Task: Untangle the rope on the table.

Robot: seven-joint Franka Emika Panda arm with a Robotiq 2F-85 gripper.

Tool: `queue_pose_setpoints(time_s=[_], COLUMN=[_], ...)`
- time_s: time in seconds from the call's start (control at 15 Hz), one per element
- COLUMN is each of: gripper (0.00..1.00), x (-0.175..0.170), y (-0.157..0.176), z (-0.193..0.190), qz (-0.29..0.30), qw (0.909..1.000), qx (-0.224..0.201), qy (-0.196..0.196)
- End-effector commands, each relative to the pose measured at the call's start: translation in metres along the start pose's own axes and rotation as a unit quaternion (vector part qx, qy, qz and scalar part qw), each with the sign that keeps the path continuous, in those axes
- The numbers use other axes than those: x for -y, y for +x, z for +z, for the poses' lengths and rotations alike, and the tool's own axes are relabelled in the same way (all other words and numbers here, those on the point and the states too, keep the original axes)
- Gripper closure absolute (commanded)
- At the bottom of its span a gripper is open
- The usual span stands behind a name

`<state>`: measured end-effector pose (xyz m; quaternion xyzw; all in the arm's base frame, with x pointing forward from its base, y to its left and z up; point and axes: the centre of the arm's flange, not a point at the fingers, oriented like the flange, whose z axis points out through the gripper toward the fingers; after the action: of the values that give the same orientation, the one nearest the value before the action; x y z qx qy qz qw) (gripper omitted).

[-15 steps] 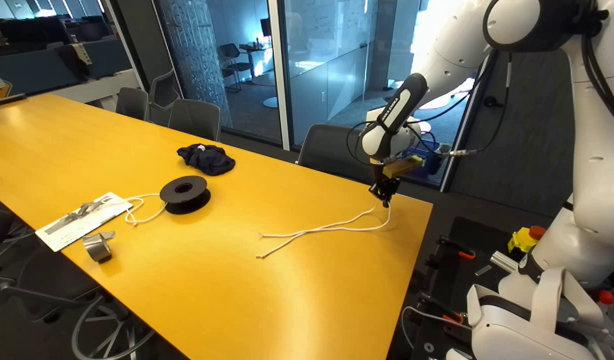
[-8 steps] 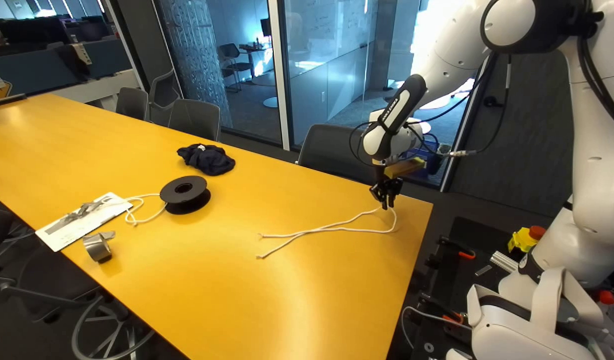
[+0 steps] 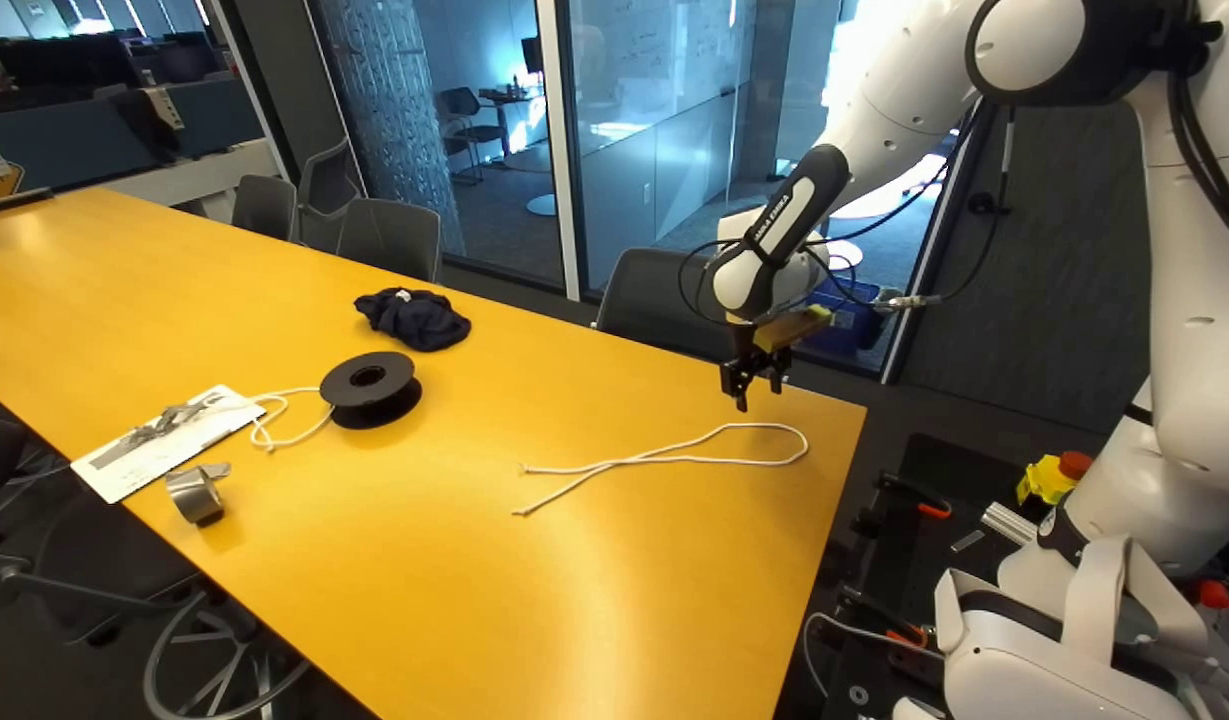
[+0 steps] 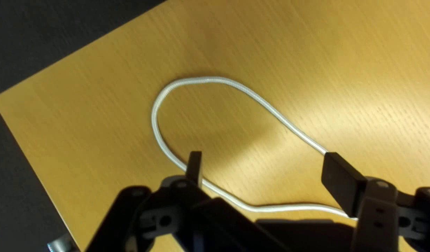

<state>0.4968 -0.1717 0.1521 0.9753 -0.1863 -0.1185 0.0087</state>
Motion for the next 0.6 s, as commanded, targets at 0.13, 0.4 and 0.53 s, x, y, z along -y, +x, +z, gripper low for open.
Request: queue_pose_setpoints(time_s=[0.13,0.4,0.53], gripper=[0.0,0.0,0.0], x=[0.089,0.158,0.19], y=[0.032,0.048,0.053], z=[-0.049,-0.063,-0.064], qz=[-0.131,-0.23,-0.278], qw=[0.989,0.9693,0.9556], qx=[-0.033,-0.041,-0.053], qy=[-0.06,-0.077,-0.081])
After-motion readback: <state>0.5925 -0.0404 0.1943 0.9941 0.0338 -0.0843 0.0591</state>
